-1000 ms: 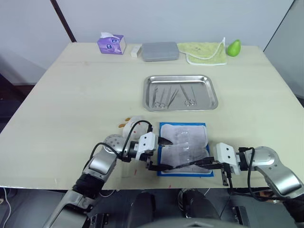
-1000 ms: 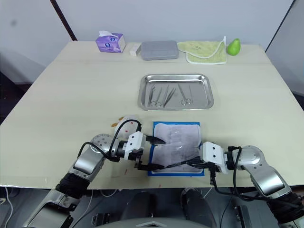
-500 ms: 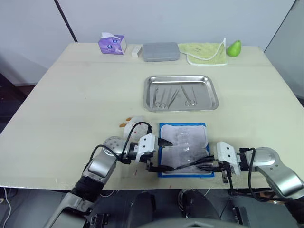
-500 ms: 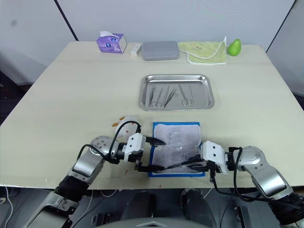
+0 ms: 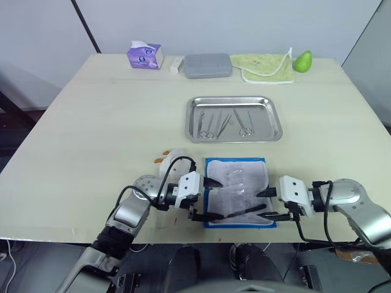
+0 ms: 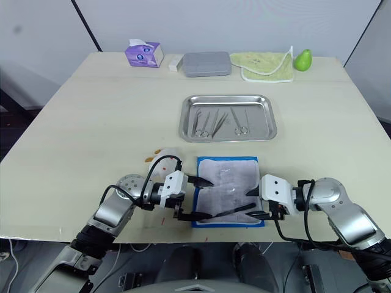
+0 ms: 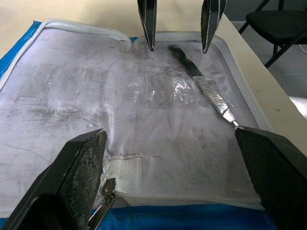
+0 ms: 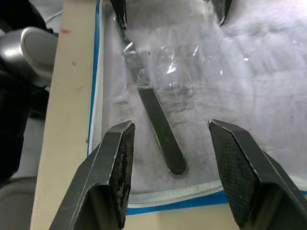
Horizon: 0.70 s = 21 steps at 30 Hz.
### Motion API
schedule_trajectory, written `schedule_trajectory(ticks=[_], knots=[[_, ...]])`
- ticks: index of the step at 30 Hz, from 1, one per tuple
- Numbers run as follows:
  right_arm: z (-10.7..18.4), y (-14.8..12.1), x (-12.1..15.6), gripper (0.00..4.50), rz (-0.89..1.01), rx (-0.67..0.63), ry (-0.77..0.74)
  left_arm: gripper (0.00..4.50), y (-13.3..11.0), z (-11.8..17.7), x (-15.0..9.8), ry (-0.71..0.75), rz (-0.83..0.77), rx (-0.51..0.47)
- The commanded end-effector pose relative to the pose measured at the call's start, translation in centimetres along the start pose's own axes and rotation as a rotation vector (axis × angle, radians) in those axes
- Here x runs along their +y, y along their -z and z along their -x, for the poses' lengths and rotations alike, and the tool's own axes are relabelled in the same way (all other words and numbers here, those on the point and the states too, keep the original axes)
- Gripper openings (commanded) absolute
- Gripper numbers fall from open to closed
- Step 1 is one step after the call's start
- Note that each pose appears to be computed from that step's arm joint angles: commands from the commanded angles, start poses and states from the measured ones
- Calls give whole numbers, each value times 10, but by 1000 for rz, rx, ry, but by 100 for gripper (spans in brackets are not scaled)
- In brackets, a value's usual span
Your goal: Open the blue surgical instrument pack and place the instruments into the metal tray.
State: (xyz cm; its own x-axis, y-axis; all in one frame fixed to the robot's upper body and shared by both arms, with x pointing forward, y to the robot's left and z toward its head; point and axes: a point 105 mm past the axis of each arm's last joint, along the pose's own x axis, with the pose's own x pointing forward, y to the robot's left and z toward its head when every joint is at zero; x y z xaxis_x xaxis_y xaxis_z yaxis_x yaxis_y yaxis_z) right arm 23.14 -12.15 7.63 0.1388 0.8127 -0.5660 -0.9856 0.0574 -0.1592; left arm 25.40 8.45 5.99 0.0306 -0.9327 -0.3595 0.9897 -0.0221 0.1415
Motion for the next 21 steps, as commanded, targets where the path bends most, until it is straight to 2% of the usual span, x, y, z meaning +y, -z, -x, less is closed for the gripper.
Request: schedule_trajectory(ticks=[1, 10, 21], knots=[[0, -1, -2, 256, 37, 33, -13, 450, 11, -2, -7, 31, 39, 28], [-10, 14, -5, 256, 13, 138, -16, 450, 13, -3, -7, 31, 38, 27], [-18, 37, 8, 256, -39, 266, -79, 450, 12, -4, -7, 27, 35, 23]])
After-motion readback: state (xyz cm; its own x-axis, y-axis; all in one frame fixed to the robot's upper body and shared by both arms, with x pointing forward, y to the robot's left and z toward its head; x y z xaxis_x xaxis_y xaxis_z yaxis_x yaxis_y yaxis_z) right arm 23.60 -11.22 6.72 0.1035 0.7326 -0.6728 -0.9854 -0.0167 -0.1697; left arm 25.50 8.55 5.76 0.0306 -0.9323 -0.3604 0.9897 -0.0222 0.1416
